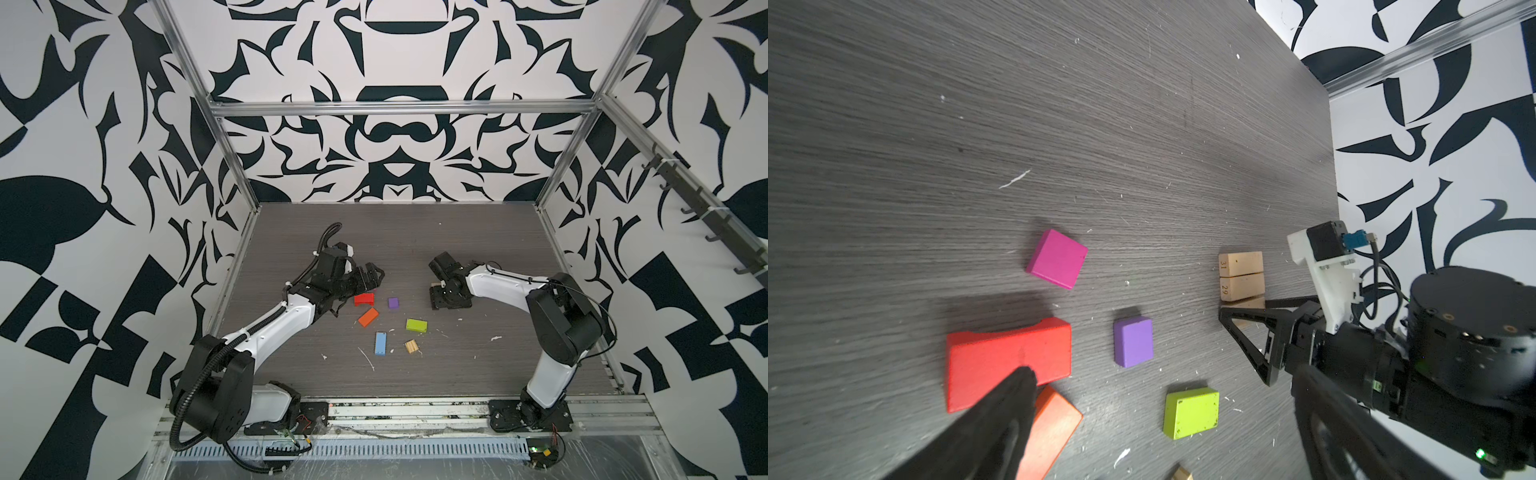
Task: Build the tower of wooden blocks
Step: 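Lower the held bar against the bar marked 29 and align it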
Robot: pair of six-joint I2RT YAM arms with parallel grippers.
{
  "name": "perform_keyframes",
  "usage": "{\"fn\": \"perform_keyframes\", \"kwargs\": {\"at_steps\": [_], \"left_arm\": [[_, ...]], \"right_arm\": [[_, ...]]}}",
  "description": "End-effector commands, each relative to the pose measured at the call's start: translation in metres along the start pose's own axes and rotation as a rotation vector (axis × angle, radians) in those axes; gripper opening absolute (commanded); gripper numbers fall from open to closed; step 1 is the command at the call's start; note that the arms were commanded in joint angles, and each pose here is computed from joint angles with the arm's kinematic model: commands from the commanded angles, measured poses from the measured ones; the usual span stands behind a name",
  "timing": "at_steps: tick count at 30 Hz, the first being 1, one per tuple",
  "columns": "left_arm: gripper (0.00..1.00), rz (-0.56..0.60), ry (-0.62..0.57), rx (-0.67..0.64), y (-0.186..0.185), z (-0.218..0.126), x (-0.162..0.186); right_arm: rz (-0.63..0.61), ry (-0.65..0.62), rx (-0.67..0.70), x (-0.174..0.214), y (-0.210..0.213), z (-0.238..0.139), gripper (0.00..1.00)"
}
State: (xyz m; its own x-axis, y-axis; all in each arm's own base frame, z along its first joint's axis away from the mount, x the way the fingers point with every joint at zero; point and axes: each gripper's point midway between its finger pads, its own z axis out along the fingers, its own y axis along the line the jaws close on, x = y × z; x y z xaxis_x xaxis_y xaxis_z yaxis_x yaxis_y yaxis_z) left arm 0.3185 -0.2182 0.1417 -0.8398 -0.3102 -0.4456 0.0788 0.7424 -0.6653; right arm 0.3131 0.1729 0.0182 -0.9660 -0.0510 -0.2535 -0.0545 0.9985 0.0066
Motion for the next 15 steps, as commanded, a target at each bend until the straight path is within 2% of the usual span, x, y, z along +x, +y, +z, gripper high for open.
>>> {"fn": "perform_keyframes", "kwargs": {"at_steps": [1, 15], "left_arm": [[1.00, 0.012, -0.013, 0.014, -0.0070, -0.0061, -0.0034], [1.00, 0.015, -0.014, 0.012, -0.0068, -0.0067, -0.0035]], "right_arm": [[0.014, -0.015, 0.018, -0.0088, -0.0034, 0.0001, 0.72], [0.021, -0.020, 0.017, -0.0123, -0.0036, 0.0016, 0.72]]}}
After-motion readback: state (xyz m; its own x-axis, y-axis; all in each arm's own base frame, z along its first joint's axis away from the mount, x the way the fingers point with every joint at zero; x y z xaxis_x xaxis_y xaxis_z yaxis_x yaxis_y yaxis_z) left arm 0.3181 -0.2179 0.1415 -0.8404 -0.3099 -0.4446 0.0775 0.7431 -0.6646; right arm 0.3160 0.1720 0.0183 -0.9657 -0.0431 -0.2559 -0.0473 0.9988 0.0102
